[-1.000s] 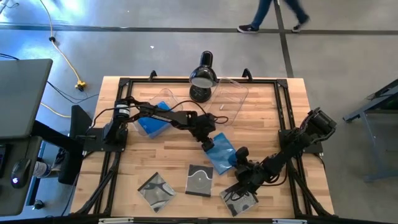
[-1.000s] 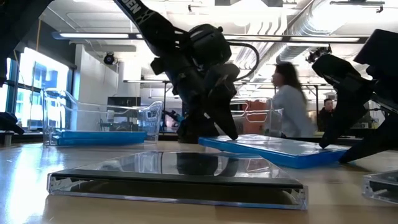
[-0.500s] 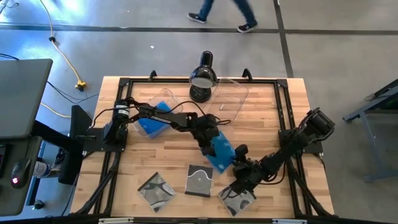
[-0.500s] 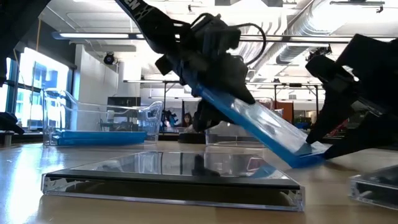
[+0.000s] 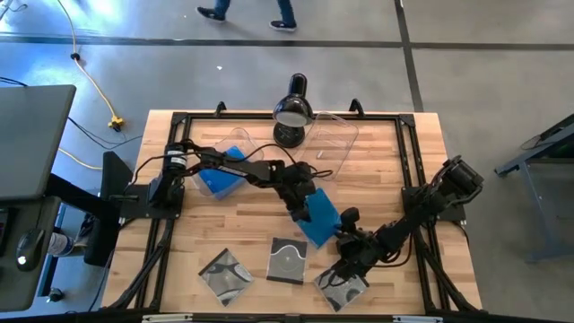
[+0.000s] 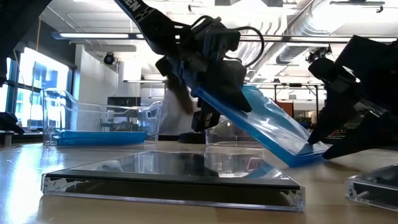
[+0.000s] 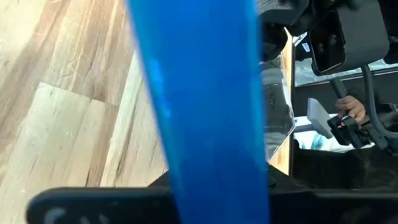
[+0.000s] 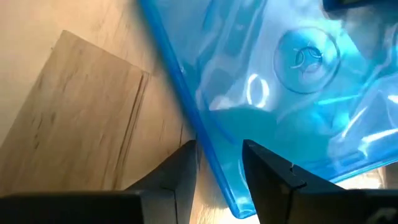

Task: Pick & place jewel cases by type
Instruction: Put the left blue CD case into the left transparent bin

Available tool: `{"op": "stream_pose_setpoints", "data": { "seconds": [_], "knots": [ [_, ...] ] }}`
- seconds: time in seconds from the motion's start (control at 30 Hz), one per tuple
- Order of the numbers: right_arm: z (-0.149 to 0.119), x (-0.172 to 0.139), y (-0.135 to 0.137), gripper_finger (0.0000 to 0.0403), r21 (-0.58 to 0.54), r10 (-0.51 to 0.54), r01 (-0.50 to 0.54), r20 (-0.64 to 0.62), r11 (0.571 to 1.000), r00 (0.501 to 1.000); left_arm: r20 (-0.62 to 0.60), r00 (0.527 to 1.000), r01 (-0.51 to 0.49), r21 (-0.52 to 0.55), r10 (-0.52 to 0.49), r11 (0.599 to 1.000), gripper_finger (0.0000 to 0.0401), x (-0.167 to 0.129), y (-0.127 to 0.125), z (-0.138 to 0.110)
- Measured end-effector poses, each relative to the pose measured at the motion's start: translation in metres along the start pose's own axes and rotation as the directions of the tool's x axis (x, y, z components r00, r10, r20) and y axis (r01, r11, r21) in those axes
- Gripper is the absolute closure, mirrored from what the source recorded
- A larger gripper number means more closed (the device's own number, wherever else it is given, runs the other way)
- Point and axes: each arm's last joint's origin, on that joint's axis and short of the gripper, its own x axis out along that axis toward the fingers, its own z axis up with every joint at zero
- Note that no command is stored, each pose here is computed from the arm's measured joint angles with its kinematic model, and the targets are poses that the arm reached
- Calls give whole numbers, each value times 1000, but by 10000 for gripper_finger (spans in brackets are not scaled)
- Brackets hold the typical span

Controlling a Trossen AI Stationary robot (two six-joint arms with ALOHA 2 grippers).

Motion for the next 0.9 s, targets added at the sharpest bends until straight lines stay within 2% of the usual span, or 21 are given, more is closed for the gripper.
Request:
{"op": "stream_pose_setpoints", "data": {
  "seconds": [0.1, 0.2, 0.4, 0.73, 0.9],
  "knots": [
    [5, -6, -2, 279, 3, -7, 7, 17, 1000, 1000, -10, 1000, -1, -5, 1, 1000, 366, 0, 0, -1],
    [16, -19, -4, 279, -41, -24, 27, 73, 999, 997, -32, 999, 6, -6, -7, 1000, 367, -1, 0, -3],
    [31, -46, -12, 279, -43, -77, 85, 163, 995, 984, -70, 993, 98, -3, -98, 995, 368, -5, -3, -1],
    [37, -82, -34, 279, 75, -211, 198, 274, 977, 938, -90, 970, 229, -2, -228, 973, 368, -49, -17, 11],
    [39, -100, -47, 279, 126, -300, 274, 322, 954, 898, -72, 981, 181, 12, -180, 983, 368, -80, -21, 12]
  ]
}}
